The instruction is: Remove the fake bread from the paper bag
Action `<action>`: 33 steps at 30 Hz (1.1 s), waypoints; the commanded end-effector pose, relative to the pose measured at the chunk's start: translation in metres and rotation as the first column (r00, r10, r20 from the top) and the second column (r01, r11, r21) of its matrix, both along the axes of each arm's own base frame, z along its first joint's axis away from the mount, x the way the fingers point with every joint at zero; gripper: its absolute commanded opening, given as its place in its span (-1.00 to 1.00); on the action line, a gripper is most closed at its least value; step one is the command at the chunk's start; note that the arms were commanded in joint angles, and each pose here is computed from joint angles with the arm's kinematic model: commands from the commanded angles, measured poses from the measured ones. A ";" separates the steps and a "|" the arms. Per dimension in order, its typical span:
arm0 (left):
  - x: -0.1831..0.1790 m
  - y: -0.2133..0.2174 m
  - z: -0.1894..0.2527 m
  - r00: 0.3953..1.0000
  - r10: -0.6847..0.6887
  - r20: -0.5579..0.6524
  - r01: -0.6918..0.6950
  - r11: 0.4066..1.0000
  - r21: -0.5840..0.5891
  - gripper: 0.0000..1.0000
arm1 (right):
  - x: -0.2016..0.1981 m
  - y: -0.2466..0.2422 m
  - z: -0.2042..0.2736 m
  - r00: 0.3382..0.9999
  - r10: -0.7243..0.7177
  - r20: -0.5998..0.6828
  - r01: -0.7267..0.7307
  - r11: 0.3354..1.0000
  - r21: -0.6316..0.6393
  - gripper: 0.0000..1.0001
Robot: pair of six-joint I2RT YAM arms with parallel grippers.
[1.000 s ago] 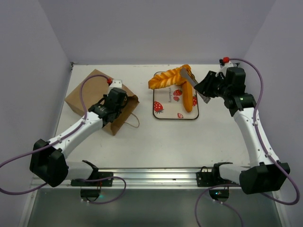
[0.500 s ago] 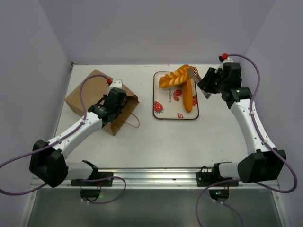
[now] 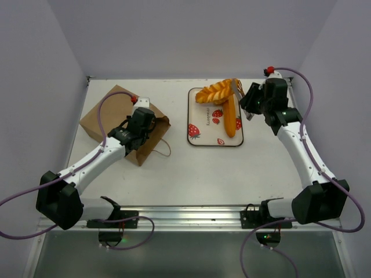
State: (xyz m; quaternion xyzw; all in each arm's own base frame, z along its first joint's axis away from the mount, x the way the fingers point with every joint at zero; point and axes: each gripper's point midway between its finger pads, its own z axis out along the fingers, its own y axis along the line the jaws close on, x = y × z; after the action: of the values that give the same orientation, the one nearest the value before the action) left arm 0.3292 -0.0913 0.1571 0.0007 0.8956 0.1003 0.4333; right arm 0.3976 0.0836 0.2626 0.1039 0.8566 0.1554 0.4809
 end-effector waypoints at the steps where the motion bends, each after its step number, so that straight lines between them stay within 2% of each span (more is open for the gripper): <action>1: 0.003 -0.001 0.015 0.999 0.004 0.036 -0.002 0.999 -0.036 -1.00 | 0.003 0.002 0.033 0.988 -0.058 0.144 0.054 0.998 0.034 -0.52; 24: 0.003 -0.001 0.017 0.999 0.003 0.039 -0.002 0.999 -0.039 -1.00 | -0.027 0.019 -0.009 0.995 -0.057 0.086 0.053 0.997 0.059 -0.46; 29: 0.003 -0.001 0.016 0.999 0.004 0.037 -0.002 0.999 -0.039 -1.00 | -0.032 0.014 -0.012 0.994 -0.069 0.083 0.066 0.997 0.038 -0.18; 33: 0.003 -0.002 0.016 0.999 0.002 0.037 -0.001 0.999 -0.043 -1.00 | -0.033 0.011 -0.013 0.994 -0.074 0.080 0.073 0.997 0.025 -0.06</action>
State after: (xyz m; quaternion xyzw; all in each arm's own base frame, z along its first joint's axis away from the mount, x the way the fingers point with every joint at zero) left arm 0.3288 -0.0935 0.1566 0.0032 0.8969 0.0942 0.4320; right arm 0.3568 0.0973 0.2209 0.1300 0.8594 0.1455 0.4727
